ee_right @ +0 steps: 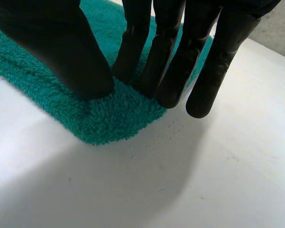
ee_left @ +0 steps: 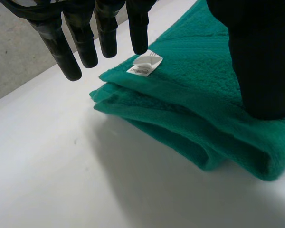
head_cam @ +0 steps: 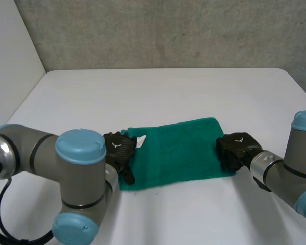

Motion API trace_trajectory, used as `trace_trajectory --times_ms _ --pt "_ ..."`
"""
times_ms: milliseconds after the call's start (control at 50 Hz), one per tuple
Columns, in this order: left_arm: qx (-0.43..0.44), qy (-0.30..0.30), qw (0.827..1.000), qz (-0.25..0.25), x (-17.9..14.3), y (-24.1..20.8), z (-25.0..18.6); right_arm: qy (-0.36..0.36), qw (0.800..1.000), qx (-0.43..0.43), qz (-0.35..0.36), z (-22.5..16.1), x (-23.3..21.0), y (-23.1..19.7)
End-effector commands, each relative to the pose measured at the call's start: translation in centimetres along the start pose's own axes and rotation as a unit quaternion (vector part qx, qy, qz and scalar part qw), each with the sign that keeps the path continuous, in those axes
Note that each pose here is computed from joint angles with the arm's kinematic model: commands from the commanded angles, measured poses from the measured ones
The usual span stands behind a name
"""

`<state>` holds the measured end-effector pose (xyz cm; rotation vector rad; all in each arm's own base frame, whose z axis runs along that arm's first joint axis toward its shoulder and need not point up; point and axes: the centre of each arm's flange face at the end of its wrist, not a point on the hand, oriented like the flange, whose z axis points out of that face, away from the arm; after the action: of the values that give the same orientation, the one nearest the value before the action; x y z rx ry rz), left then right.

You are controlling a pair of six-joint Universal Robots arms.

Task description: Fold the towel.

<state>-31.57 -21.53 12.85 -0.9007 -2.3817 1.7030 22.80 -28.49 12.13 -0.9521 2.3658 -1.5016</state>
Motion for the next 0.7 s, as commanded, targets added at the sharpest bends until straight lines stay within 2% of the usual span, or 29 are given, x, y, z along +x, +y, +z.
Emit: trace_trajectory --times_ms 20,100,140,180,280,300,340,420,480,580,640,700 --pt "0.012 0.0 1.0 -0.003 -0.4 -0.7 -1.2 0.022 1.0 -0.005 -0.013 -0.2 0.3 -0.2" --pt "0.024 -0.008 1.0 -0.009 -0.9 -1.6 -1.6 0.058 0.997 0.025 -0.042 -0.4 1.3 -2.6" --pt "0.033 -0.02 0.999 -0.015 -1.9 -2.3 -1.8 0.06 0.996 0.033 -0.049 -0.5 1.3 -3.1" --pt "0.04 -0.031 0.998 -0.021 -2.9 -2.9 -1.9 0.052 0.994 0.069 -0.068 -1.0 0.4 -5.4" --pt "0.062 -0.07 0.995 -0.039 -5.9 -4.6 -2.4 -0.038 0.979 0.159 -0.122 -2.5 -6.9 -10.6" --pt "0.062 -0.07 0.995 -0.039 -5.9 -4.6 -2.4 -0.038 0.979 0.16 -0.122 -2.5 -6.9 -10.6" --pt "0.068 -0.079 0.994 -0.042 -6.6 -4.9 -2.6 -0.107 0.967 0.186 -0.141 -3.6 -10.8 -11.7" --pt "0.069 -0.094 0.992 -0.049 -7.8 -5.1 -2.7 -0.237 0.941 0.181 -0.157 -3.3 -17.2 -9.7" --pt "0.063 -0.096 0.992 -0.054 -8.0 -4.7 -2.7 -0.278 0.935 0.158 -0.156 -2.7 -19.2 -7.9" --pt "0.065 -0.091 0.992 -0.062 -7.7 -4.7 -2.7 -0.255 0.948 0.122 -0.149 -1.2 -19.0 -6.7" --pt "0.07 -0.089 0.991 -0.07 -7.6 -4.9 -2.5 -0.179 0.968 0.113 -0.135 -0.5 -17.6 -7.4" --pt "0.085 -0.083 0.989 -0.083 -7.2 -5.4 -2.1 -0.14 0.976 0.123 -0.11 -0.8 -16.4 -8.8"
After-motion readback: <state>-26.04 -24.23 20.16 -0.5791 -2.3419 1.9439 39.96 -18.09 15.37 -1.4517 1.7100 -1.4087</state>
